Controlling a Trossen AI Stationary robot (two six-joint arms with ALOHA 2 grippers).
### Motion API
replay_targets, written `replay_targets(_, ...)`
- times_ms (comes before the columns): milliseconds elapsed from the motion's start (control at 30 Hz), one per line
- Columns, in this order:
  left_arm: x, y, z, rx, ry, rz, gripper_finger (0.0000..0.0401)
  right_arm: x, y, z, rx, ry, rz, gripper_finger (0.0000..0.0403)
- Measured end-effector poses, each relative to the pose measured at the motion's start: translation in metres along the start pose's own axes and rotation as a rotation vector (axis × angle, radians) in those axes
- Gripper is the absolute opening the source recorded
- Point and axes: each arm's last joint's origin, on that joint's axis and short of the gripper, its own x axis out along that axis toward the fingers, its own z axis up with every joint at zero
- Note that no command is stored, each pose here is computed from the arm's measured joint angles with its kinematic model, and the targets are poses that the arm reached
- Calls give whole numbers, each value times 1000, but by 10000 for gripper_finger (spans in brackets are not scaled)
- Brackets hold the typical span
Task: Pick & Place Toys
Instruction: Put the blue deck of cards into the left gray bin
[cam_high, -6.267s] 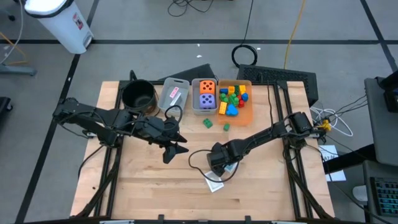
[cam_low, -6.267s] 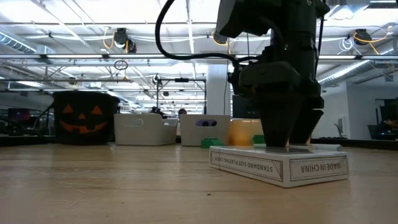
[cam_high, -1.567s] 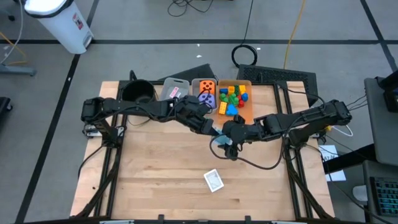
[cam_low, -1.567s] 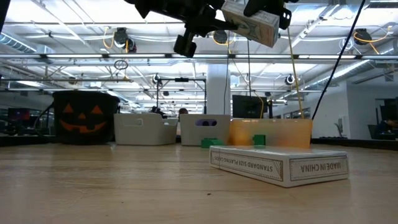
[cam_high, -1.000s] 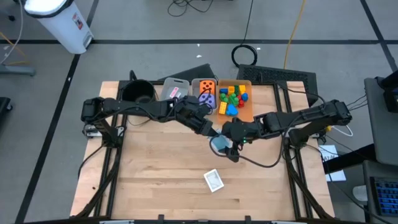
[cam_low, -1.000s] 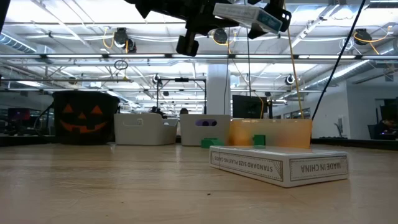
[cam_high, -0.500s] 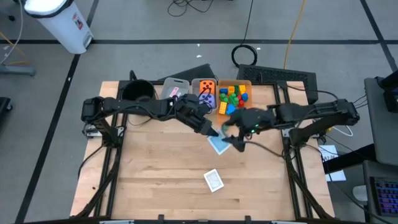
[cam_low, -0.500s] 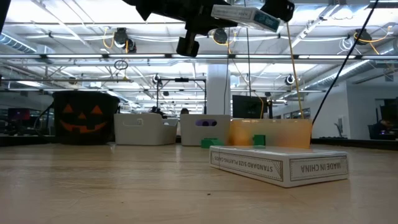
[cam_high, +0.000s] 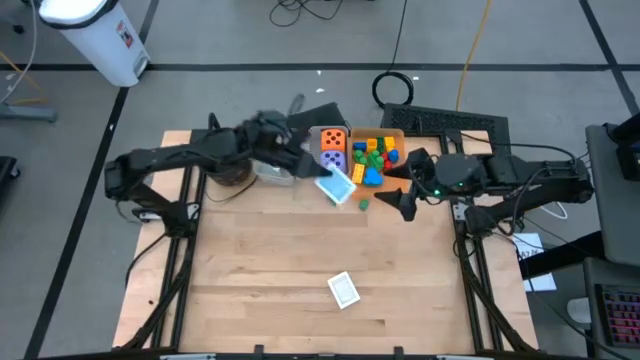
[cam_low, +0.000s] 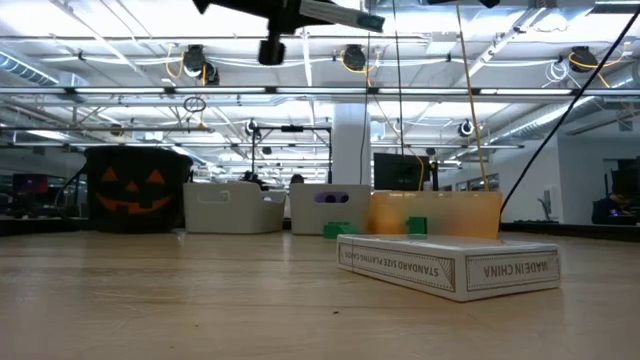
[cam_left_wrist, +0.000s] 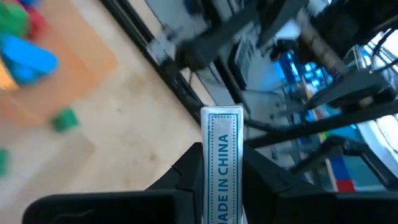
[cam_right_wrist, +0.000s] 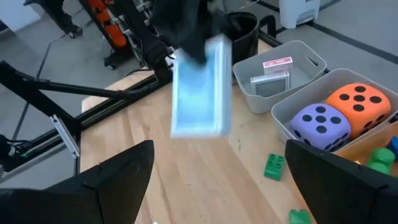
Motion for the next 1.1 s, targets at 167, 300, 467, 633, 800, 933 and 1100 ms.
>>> replay_targets(167,-42,-2,11,25,-85,89,73,4,1,-1,-3,10,-5,357)
replay_targets(300,-71,3,13,18,-122,195,76,13,1,-5,-20,32,-18,357)
replay_targets(467,-99,16,13,-14,-176,398,71,34,-4,-26,-22,59,-37,357)
replay_targets(633,-117,34,23,-20,-222,520,75,58,-11,-51,63,16,-13,357)
replay_targets(800,-134,58,37,-4,-255,626,71,77,-23,-69,173,-78,24,357)
replay_targets(933,-152,73,47,24,-278,699,75,83,-30,-71,201,-149,43,357)
replay_targets(1100,-168,92,51,54,-254,820,72,87,-43,-67,256,-186,6,357)
